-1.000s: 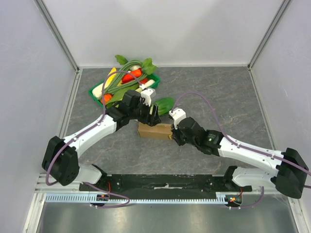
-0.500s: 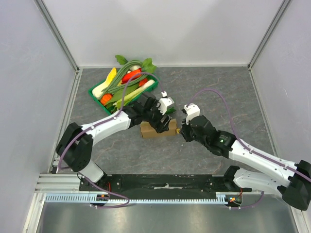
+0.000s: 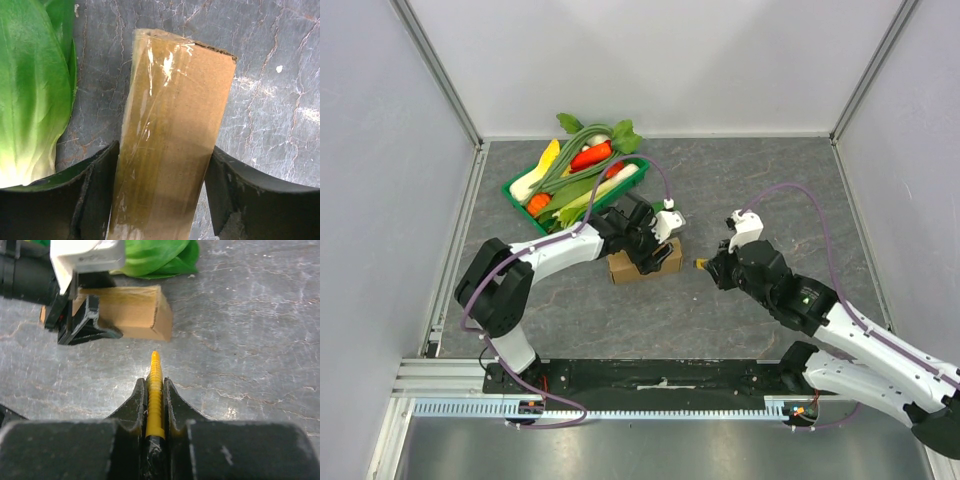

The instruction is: Unpack the express box

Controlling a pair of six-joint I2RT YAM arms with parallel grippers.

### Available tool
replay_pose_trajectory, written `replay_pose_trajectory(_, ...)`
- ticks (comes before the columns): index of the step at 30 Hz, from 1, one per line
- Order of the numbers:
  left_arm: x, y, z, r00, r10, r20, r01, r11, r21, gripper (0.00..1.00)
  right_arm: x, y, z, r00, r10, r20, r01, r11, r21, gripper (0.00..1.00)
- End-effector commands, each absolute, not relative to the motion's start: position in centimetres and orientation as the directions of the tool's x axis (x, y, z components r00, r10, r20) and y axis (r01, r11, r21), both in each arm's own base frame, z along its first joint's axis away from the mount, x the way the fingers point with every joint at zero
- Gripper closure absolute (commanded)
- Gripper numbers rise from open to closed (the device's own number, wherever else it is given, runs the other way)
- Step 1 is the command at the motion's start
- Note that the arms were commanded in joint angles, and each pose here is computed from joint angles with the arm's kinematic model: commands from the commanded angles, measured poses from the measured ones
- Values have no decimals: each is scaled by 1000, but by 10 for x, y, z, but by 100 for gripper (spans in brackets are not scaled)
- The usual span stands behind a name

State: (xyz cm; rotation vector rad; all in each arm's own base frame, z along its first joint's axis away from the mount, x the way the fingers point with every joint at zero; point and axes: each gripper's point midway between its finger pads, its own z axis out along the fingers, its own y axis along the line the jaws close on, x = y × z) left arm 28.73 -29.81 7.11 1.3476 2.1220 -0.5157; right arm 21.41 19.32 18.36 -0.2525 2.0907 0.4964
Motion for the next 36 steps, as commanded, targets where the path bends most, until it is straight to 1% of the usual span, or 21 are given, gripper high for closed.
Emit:
replay_pose_trajectory(1,290,-301,62,-287,711,-642,919,393,24,30,232,181,206,-492,155,-857,-250,918,309,100)
replay_pose_trajectory(3,289,-299,56,-267,730,-629,922,384,54,32,242,180,206,-475,189,-859,-220,920,325,100)
replay_pose_trajectory(7,284,-295,47,-249,748,-615,925,372,78,34,259,185,205,-465,236,-853,-213,906,367,100)
replay_pose_trajectory(14,273,-288,32,-260,769,-584,930,361,61,41,290,206,205,-464,288,-838,-268,856,443,100)
replay_pose_trajectory(18,267,-285,30,-248,780,-575,940,336,51,43,294,216,200,-495,277,-824,-315,826,467,100)
replay_pose_trajectory(24,256,-282,27,-214,786,-580,957,288,37,46,299,213,194,-511,279,-813,-327,812,484,100)
replay_pose_trajectory(25,256,-283,28,-211,783,-585,957,288,41,46,297,217,195,-520,266,-812,-362,792,491,100)
replay_pose_trajectory(29,249,-280,22,-219,789,-573,959,281,20,47,301,213,182,-544,247,-802,-349,803,484,100)
replay_pose_trajectory(36,253,-282,19,-229,795,-561,958,286,16,47,302,215,178,-569,217,-793,-368,795,481,100)
